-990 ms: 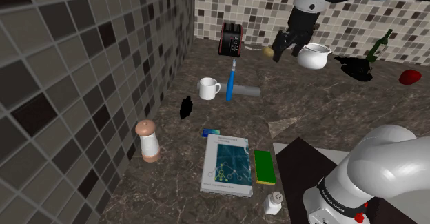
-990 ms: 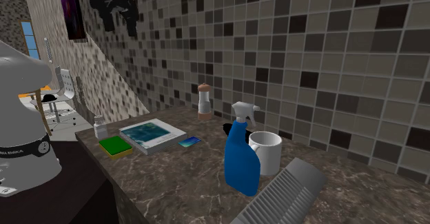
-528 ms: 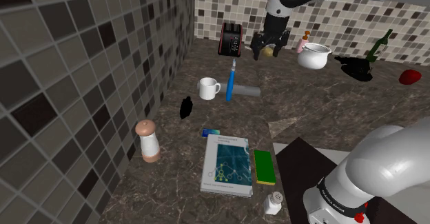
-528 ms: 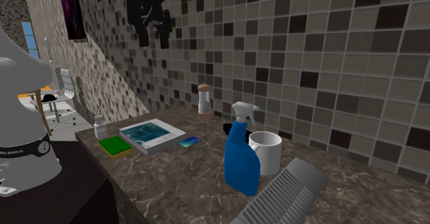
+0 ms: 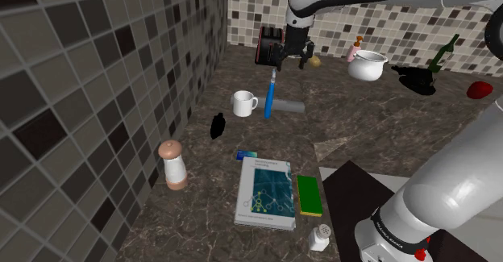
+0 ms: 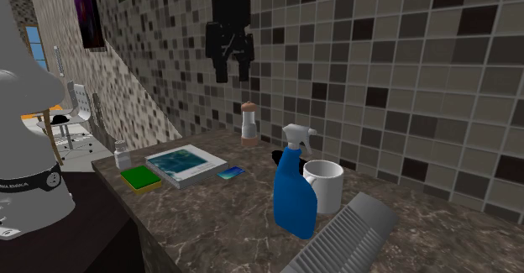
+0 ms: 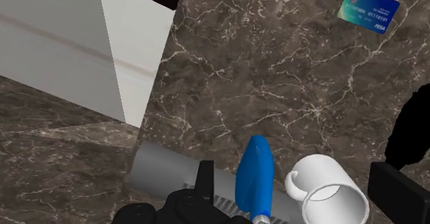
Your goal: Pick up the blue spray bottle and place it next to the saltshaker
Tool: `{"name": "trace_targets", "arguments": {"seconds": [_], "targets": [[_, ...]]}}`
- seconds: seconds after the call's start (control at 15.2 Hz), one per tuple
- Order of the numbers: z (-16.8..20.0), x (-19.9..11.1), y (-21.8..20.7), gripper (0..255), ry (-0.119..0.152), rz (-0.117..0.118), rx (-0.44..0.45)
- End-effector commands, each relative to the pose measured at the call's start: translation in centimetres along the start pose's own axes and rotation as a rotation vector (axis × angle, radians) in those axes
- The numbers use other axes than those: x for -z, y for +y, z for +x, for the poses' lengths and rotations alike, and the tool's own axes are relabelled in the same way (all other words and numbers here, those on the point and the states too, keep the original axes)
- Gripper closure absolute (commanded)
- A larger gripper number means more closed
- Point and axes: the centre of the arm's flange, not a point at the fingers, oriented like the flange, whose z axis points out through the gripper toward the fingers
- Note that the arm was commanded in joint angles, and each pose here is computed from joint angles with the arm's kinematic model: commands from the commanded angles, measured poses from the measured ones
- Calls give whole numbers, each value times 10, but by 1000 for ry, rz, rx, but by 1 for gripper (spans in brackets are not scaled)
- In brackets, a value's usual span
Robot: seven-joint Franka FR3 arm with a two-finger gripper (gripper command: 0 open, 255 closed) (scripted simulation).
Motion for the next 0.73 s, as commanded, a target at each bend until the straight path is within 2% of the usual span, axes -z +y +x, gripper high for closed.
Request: {"name": "trace_targets", "arguments": {"seconds": [0.0, 0.53, 0.66], "targets": [[27, -13, -3, 0, -14, -1, -33], [126, -67, -9, 0, -70, -6, -161], [129, -74, -9, 0, -72, -6, -165]]}}
